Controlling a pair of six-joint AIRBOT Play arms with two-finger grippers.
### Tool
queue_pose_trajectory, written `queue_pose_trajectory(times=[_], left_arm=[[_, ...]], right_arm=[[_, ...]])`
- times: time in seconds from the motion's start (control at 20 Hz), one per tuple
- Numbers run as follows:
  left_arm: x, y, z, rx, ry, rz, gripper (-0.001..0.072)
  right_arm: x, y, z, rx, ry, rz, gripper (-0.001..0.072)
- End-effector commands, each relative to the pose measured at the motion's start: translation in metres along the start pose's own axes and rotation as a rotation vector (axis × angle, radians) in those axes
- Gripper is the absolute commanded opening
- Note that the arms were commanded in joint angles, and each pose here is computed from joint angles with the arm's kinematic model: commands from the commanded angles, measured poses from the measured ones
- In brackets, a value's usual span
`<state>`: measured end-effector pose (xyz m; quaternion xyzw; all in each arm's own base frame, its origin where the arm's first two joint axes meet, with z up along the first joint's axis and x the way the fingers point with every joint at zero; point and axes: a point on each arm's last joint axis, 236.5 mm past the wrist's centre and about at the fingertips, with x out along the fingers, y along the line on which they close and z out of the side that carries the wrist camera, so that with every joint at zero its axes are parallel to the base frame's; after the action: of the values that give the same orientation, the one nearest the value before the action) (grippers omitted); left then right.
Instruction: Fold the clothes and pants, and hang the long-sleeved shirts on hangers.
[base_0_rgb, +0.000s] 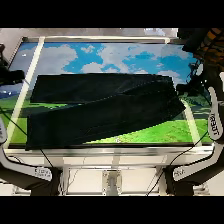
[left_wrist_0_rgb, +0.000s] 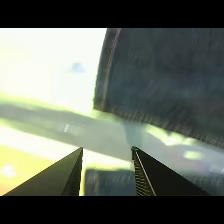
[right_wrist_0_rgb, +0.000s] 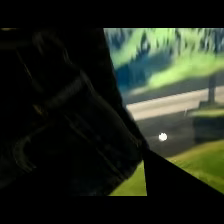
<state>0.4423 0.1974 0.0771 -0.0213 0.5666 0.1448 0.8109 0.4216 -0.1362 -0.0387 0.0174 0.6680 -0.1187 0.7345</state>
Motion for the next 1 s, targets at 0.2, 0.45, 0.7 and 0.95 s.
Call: queue_pose_trajectory(times=[0.2, 0.45, 0.7, 0.95], left_arm=[[-0.019, 0.059, -0.115, -0.121, 0.02, 0.066, 0.0363], [-0.03, 0.056, -0.145, -0.145, 0.022, 0.07, 0.0363], [-0.036, 0.043, -0.153, -0.16, 0.018, 0.03, 0.0363], [-0.032, 0.034, -0.155, -0.172, 0.02, -0.006, 0.0363]], right_arm=[[0.046, -0.005, -0.068, -0.004, 0.152, 0.017, 0.0448], [0.049, 0.006, -0.053, 0.016, 0.082, 0.057, 0.0444], [0.046, 0.01, -0.062, 0.022, 0.118, 0.076, 0.0032], [-0.02, -0.051, -0.114, -0.01, 0.26, -0.159, 0.003]])
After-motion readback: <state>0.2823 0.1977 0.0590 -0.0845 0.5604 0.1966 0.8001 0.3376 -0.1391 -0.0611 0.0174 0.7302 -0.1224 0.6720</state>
